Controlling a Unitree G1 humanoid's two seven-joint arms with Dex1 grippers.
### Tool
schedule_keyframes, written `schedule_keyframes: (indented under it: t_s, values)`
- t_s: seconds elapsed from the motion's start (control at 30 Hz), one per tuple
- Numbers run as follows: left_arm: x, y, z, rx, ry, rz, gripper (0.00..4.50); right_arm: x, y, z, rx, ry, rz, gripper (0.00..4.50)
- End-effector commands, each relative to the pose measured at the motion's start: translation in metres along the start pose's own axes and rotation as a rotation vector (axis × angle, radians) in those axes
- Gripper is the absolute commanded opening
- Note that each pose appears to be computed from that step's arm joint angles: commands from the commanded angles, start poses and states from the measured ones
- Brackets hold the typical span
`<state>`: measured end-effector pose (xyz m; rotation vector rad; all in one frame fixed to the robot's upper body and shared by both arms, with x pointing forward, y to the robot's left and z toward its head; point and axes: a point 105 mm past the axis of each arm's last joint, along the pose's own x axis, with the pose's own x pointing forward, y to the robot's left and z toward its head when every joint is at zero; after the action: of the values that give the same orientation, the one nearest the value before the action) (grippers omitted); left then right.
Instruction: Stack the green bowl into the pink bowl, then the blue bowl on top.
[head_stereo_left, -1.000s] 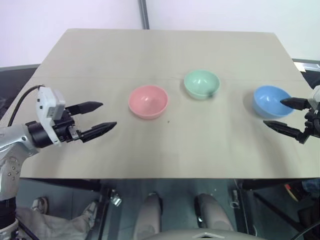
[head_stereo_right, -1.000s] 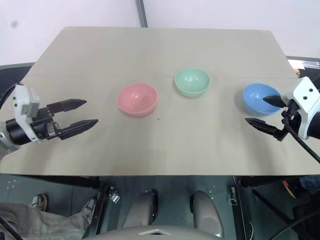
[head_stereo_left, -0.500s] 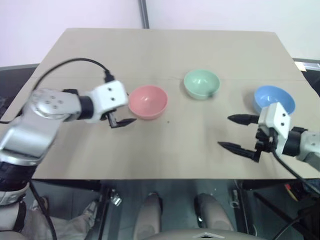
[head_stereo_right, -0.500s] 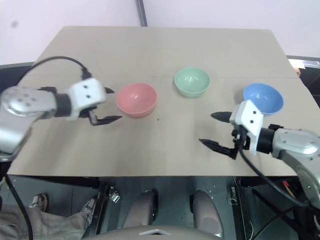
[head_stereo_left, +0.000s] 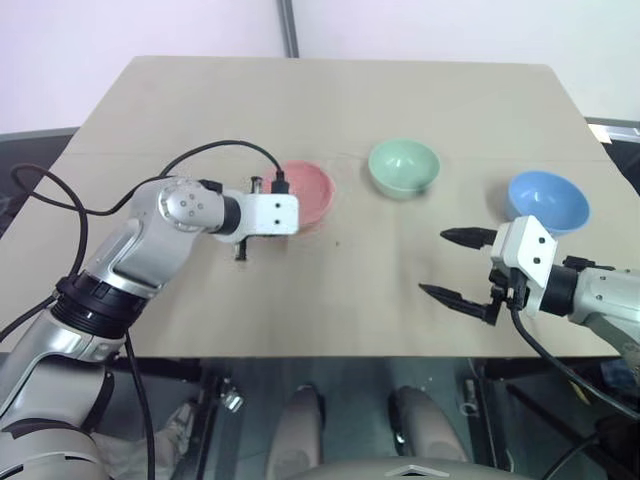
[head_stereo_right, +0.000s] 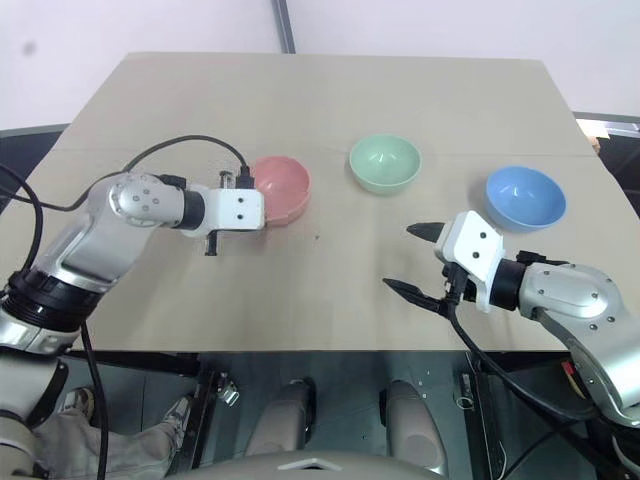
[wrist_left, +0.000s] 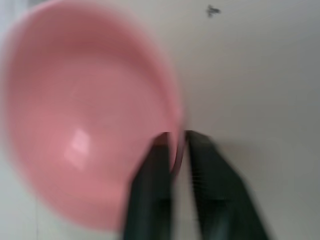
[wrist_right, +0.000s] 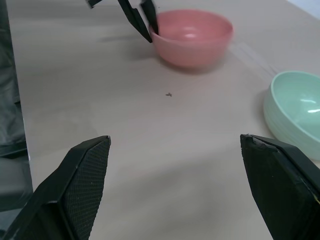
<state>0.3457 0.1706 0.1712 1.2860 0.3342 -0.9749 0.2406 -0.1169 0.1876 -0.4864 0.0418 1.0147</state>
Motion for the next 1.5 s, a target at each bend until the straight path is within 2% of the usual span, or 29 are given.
schedule_keyframes:
  t_s: [0.03,0.2,0.43,0.47,0.5,0.63,0.8,1.0,1.1,1.2,1.23,1.33,1.5]
  values:
    - [-0.011,0.001,0.016,0.069,-0.076,-0.031,0.05,-0.004,0.002,0.013,-0.049,-0.030,-0.023,4.50]
    - [-0.025,-0.020,0.050,0.170,-0.224,-0.151,0.05,-0.009,-0.001,0.008,-0.050,-0.013,-0.064,4.50]
    - [-0.021,-0.018,0.063,0.245,-0.278,-0.182,0.05,-0.009,-0.001,0.009,-0.048,-0.015,-0.093,4.50]
    - [-0.019,-0.021,0.064,0.260,-0.282,-0.199,0.65,-0.009,-0.001,0.008,-0.048,-0.012,-0.099,4.50]
    - [-0.015,-0.022,0.065,0.279,-0.286,-0.197,0.92,-0.010,-0.001,0.006,-0.046,-0.007,-0.108,4.50]
    - [-0.014,-0.016,0.071,0.279,-0.308,-0.168,2.76,-0.008,-0.004,0.005,-0.039,-0.013,-0.146,4.50]
    - [-0.040,-0.011,0.073,0.196,-0.341,-0.142,2.76,-0.005,-0.023,0.004,-0.073,-0.008,-0.175,4.50]
    - [-0.070,-0.001,0.061,0.094,-0.313,-0.005,2.76,0.018,-0.075,-0.007,-0.166,0.055,-0.130,4.50]
    - [-0.085,-0.006,0.064,0.150,-0.326,0.052,2.76,0.034,-0.100,-0.017,-0.240,0.106,-0.101,4.50]
    - [-0.093,-0.017,0.061,-0.031,-0.328,0.002,2.76,0.059,-0.122,-0.021,-0.283,0.121,-0.061,4.50]
    - [-0.098,-0.016,0.067,-0.070,-0.395,0.033,2.76,0.071,-0.127,-0.022,-0.330,0.137,-0.030,4.50]
    - [-0.108,-0.018,0.069,-0.108,-0.447,0.090,2.76,0.098,-0.129,-0.024,-0.394,0.153,0.060,4.50]
    - [-0.116,-0.032,0.062,-0.125,-0.411,0.084,2.76,0.125,-0.125,-0.034,-0.411,0.185,0.139,4.50]
